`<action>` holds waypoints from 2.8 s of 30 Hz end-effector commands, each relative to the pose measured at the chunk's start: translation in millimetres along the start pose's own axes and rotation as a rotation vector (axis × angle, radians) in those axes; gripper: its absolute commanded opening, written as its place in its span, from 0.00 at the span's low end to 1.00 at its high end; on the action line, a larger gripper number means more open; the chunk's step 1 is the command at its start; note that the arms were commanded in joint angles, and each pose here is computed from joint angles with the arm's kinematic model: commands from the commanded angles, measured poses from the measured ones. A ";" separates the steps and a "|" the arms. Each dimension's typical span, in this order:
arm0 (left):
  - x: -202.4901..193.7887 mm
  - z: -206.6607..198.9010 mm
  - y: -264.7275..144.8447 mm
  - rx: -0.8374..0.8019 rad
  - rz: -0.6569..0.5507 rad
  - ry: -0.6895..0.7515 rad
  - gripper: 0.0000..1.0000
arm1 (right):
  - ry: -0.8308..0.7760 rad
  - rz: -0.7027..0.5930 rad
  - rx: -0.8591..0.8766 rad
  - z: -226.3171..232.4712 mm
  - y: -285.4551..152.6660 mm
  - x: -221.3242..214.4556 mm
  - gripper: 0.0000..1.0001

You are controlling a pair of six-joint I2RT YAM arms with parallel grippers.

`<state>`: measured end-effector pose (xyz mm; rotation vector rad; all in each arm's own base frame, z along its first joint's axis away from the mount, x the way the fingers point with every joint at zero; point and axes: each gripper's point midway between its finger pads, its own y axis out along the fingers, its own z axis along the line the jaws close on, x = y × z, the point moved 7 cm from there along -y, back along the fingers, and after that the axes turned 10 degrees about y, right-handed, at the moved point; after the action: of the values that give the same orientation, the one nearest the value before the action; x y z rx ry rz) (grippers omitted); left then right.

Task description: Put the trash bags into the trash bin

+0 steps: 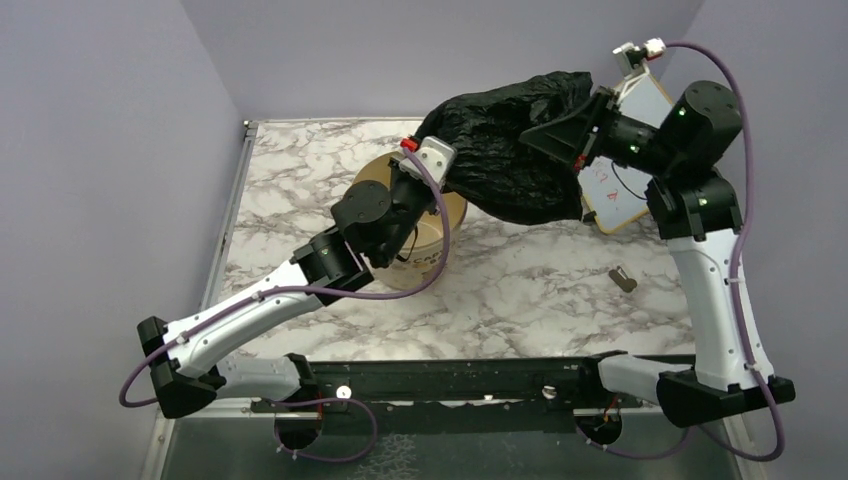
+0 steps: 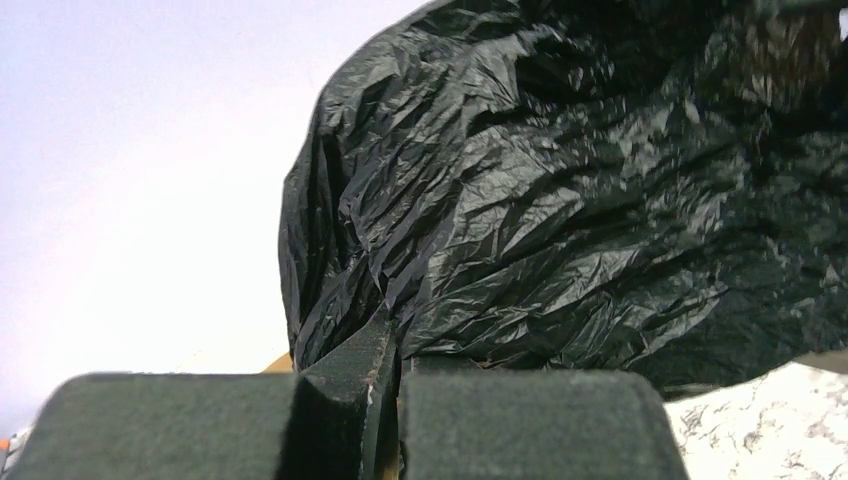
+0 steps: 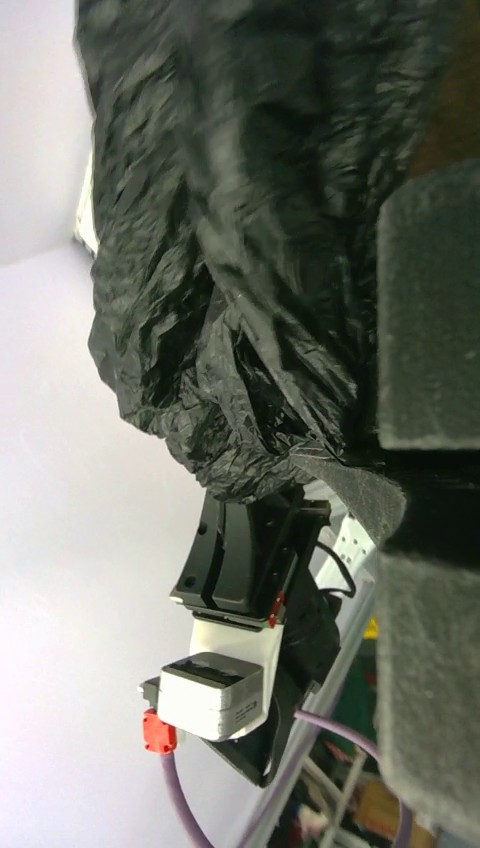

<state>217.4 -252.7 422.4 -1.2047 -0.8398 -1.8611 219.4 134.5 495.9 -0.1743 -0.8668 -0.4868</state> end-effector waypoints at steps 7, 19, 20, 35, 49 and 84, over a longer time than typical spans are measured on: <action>-34.5 32.3 -50.5 0.159 0.074 -0.157 0.00 | -0.005 0.110 -0.032 1.3 88.2 -19.3 0.01; -109.5 31.9 -70.1 0.322 0.257 -0.248 0.00 | -0.024 0.161 0.044 18.3 117.5 -21.6 0.01; -116.3 34.1 -72.9 0.365 0.287 -0.252 0.00 | -0.027 0.159 0.051 21.7 119.6 -21.2 0.01; -108.6 53.4 -84.1 0.350 0.324 -0.325 0.82 | -0.043 0.200 0.033 30.8 173.9 -39.6 0.01; -84.1 54.8 -119.0 0.011 0.385 -0.131 0.99 | -0.024 0.333 0.076 29.1 217.6 -83.6 0.01; -156.9 108.6 -118.0 0.614 0.639 -0.373 0.99 | 0.003 0.221 0.350 108.7 249.4 -88.9 0.01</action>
<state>197.2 -58.6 304.3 -1.1381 -1.0081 -0.7811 219.6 410.5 497.3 -0.0693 -0.9365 -0.1528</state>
